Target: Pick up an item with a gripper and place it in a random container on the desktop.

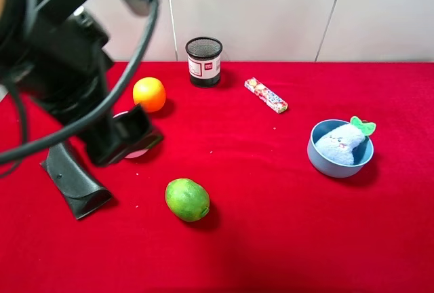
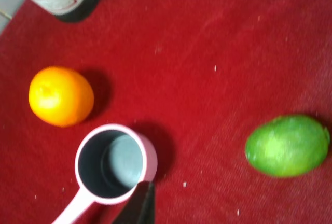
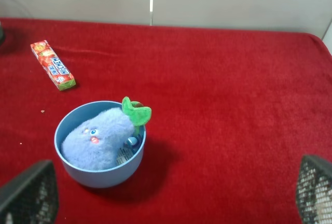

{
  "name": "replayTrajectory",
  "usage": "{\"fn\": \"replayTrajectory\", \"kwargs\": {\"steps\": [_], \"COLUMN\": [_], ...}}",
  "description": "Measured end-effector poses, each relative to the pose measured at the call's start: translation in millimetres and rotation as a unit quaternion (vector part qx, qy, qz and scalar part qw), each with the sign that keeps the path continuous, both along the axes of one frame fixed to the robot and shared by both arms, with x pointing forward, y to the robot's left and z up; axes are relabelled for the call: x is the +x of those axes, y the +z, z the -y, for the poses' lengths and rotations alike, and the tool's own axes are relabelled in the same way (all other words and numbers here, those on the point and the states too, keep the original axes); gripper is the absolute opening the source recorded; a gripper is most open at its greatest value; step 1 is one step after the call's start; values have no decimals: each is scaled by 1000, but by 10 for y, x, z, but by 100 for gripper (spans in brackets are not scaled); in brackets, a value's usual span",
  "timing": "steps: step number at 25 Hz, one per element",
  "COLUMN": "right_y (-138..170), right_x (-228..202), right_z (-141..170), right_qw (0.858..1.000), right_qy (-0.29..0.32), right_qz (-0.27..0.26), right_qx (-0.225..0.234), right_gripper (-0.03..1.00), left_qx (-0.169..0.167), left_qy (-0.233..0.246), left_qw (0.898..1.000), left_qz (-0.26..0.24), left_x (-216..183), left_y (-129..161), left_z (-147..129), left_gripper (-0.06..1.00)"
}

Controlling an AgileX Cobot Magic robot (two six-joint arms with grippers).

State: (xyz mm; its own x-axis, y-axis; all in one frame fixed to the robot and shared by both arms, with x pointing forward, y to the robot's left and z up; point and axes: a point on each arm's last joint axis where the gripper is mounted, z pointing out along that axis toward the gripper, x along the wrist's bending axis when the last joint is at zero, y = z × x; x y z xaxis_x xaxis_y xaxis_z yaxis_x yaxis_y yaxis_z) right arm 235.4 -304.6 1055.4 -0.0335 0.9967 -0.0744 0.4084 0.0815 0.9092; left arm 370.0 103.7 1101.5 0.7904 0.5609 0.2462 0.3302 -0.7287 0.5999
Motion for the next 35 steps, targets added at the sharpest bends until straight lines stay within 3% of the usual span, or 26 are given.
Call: {"fn": "replayTrajectory", "kwargs": {"steps": [3, 9, 17, 26, 31, 35], "right_y": [0, 0, 0, 0, 0, 0], "right_x": [0, 0, 0, 0, 0, 0], "right_z": [0, 0, 0, 0, 0, 0], "right_qw": [1000, 1000, 1000, 1000, 1000, 1000], "right_qy": [0, 0, 0, 0, 0, 0], "right_qz": [0, 0, 0, 0, 0, 0], "right_qx": [0, 0, 0, 0, 0, 0], "right_gripper": [69, 69, 69, 69, 69, 69], "left_qx": [3, -24, -38, -62, -83, -95], "left_qy": [12, 75, 185, 238, 279, 294], "left_qw": [1000, 994, 970, 961, 949, 946], "left_qz": [-11, -76, -150, -124, -125, -103], "left_x": [-49, -126, -93, -238, -409, -508], "left_y": [-53, -99, -368, -464, -592, -608], "left_z": [-94, -308, -743, -1266, -1498, -1622], "left_gripper": [99, 99, 99, 99, 99, 99]}}
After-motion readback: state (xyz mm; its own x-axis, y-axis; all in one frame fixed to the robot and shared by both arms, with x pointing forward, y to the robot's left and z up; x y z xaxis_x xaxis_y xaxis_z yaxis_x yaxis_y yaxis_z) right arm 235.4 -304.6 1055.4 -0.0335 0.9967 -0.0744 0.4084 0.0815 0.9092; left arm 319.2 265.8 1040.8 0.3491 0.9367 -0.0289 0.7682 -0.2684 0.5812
